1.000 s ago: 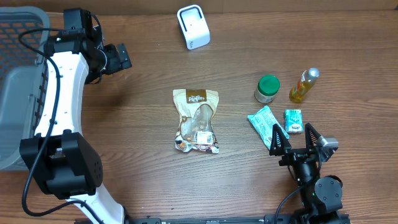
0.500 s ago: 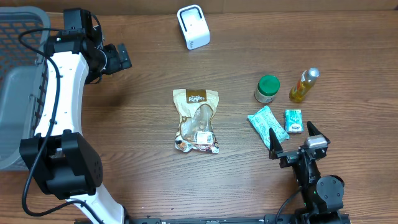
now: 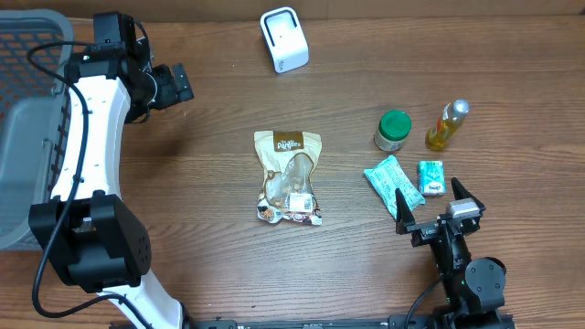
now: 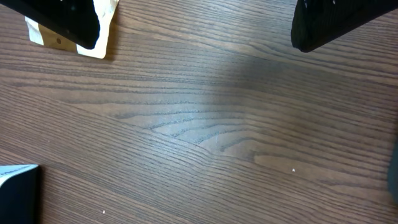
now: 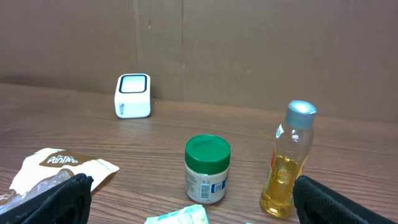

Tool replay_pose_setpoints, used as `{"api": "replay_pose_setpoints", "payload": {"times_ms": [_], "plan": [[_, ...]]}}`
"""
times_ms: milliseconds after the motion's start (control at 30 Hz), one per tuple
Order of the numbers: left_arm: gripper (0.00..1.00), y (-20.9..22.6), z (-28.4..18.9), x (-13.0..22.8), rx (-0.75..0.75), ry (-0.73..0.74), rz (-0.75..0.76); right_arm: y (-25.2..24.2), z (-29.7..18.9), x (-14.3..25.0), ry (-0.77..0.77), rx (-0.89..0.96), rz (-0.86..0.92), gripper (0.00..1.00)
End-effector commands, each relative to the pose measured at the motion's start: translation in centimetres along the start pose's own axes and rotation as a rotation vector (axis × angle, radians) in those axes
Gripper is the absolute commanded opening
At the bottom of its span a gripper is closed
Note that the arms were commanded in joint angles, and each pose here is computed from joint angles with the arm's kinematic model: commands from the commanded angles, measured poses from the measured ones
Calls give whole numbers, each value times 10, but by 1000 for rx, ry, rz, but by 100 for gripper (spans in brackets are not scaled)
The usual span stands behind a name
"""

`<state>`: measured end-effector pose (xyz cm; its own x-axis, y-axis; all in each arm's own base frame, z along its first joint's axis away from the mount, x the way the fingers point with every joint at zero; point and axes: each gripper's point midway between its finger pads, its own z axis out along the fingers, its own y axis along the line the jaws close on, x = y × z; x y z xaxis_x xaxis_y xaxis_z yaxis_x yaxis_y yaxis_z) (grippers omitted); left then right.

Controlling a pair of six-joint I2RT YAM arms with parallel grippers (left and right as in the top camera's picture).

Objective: Scan the item barcode

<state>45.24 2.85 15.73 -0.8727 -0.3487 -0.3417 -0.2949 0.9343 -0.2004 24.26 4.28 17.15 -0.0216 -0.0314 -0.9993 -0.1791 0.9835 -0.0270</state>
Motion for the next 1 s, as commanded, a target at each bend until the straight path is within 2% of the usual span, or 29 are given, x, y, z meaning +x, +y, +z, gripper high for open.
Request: {"api": "replay_pose_setpoints", "payload": {"times_ms": [0,700,833,967], "plan": [[100,-3,-8,-7,5,-30,14,0,0,2,-2,0,-5,100],[100,-5,-16,-9,10,-48,15,0,0,2,-2,0,-5,100],[100,-11,-57,-16,33,-140,26,0,0,2,-2,0,-5,100],[100,-21,-133,-19,77,-309,45,0,0,2,-2,0,-5,100]]}}
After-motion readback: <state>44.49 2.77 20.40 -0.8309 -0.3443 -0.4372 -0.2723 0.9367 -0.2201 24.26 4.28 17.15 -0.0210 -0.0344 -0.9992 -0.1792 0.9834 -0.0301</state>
